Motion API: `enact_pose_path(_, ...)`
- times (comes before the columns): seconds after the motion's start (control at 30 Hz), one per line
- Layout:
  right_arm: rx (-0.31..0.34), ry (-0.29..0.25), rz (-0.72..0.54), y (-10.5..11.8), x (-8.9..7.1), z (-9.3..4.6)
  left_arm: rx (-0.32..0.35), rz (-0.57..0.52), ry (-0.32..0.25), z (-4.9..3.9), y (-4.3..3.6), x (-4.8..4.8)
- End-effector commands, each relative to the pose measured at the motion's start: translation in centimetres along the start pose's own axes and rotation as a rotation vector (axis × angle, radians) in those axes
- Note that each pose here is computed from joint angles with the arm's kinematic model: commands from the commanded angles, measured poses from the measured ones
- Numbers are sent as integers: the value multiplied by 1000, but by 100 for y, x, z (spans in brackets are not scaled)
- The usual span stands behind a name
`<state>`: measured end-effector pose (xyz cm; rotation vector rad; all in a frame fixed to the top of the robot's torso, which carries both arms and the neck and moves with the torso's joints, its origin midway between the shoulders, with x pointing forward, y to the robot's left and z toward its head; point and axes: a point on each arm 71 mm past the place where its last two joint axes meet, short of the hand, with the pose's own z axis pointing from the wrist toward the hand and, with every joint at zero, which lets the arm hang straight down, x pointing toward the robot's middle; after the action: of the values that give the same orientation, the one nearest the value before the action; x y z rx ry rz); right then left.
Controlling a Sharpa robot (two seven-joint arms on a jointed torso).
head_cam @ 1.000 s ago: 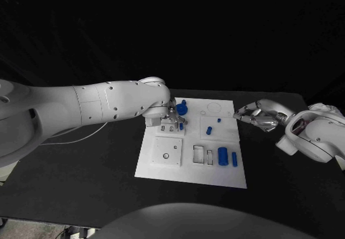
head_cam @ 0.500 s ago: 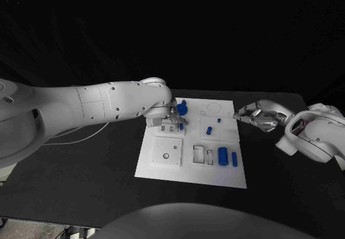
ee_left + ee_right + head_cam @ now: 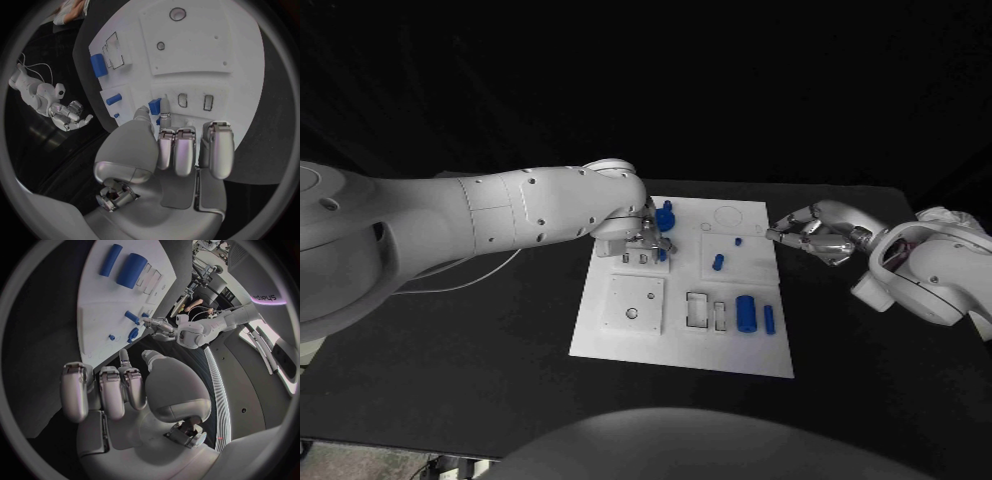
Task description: Assemble the parts on the task board
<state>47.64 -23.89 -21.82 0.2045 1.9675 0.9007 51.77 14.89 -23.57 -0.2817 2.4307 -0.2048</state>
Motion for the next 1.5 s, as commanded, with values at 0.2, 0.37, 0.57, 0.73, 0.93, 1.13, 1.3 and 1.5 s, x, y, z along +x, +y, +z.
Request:
enact_pose_path(0.2, 5, 19, 2, -9, 19, -2, -34, 1, 7, 4, 28, 5)
enact_pose_path(0.37, 8, 20, 2, -16, 21, -2, -22, -10, -5, 4, 24, -2)
enact_pose_path(0.57, 11, 21, 2, -26, 24, -1, -7, -23, -20, 2, 8, -6)
enact_pose_path(0.73, 13, 21, 3, -36, 28, -2, -6, -35, -34, -5, 32, -15)
enact_pose_path(0.93, 18, 19, 4, -54, 28, -9, -8, -37, -70, -54, 128, -39)
enact_pose_path(1.13, 22, 18, 5, -69, 30, -10, 1, -46, -111, -172, 233, -105)
enact_pose_path(1.3, 25, 20, 6, -83, 38, -10, 8, -27, -159, -292, 300, -168)
enact_pose_path(1.5, 28, 20, 8, -99, 48, -13, 20, -8, -175, -353, 328, -150)
